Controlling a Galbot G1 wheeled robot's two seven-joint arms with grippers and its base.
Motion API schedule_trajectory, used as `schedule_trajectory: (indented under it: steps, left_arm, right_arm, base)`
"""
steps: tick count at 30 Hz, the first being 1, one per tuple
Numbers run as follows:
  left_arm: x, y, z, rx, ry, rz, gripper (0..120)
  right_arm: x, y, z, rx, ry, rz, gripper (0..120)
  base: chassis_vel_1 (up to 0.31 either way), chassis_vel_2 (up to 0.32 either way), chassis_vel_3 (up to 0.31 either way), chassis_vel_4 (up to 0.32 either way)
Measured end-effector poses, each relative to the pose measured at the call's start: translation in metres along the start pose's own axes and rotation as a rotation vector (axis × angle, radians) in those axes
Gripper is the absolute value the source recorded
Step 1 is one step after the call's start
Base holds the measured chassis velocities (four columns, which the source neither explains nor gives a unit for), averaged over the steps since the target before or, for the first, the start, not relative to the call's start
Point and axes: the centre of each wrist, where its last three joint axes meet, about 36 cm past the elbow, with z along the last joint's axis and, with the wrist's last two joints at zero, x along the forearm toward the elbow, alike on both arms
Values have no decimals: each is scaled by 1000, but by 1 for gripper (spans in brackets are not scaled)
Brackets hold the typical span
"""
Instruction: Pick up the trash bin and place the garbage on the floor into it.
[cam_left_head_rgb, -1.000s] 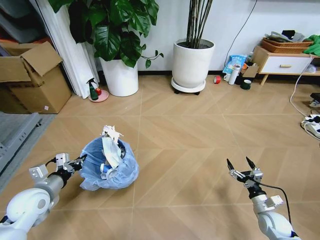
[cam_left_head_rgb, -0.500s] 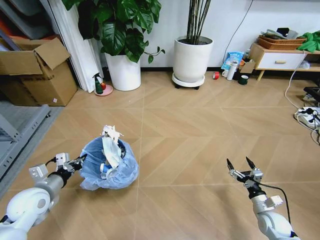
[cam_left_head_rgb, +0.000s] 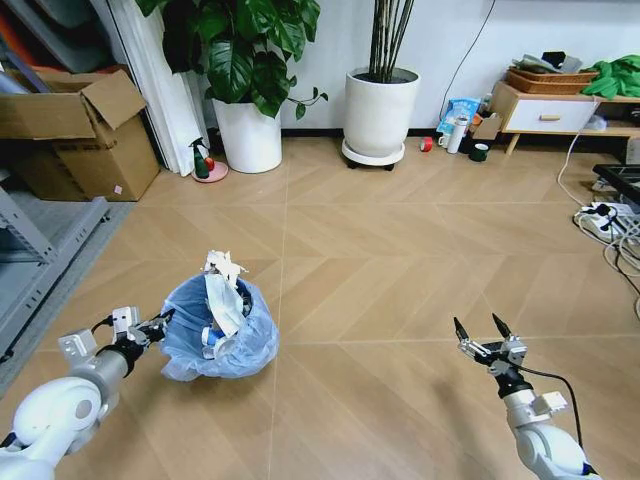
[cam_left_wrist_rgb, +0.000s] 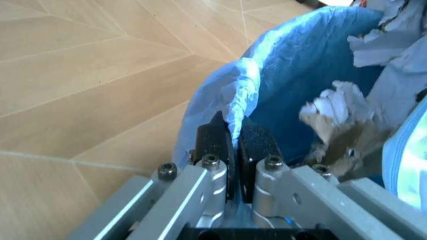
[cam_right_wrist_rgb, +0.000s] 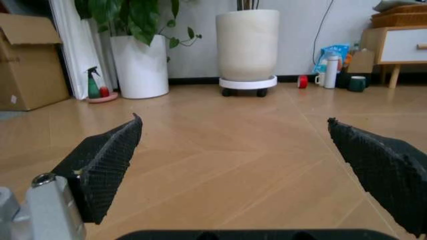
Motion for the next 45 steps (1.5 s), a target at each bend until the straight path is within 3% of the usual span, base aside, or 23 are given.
schedule_trajectory:
  steps: [17, 29, 36, 45]
  left_arm:
    - [-1, 0, 4, 7, 4, -14, 0]
    - [-25, 18, 14, 4, 93, -139, 0]
    - [-27, 27, 13, 3, 111, -195, 0]
    - [-27, 30, 9, 5, 104, -204, 36]
  right_arm:
    - [1, -1, -1, -3, -4, -6, 100]
    - [1, -2, -2, -7, -17, -16, 100]
    - [-2, 0, -1, -9, -15, -27, 100]
    - [-1, 0, 0, -10, -13, -29, 100]
  base:
    - [142, -139, -136, 144]
    - [47, -43, -41, 37]
    - [0, 0, 0, 0]
    - [0, 0, 0, 0]
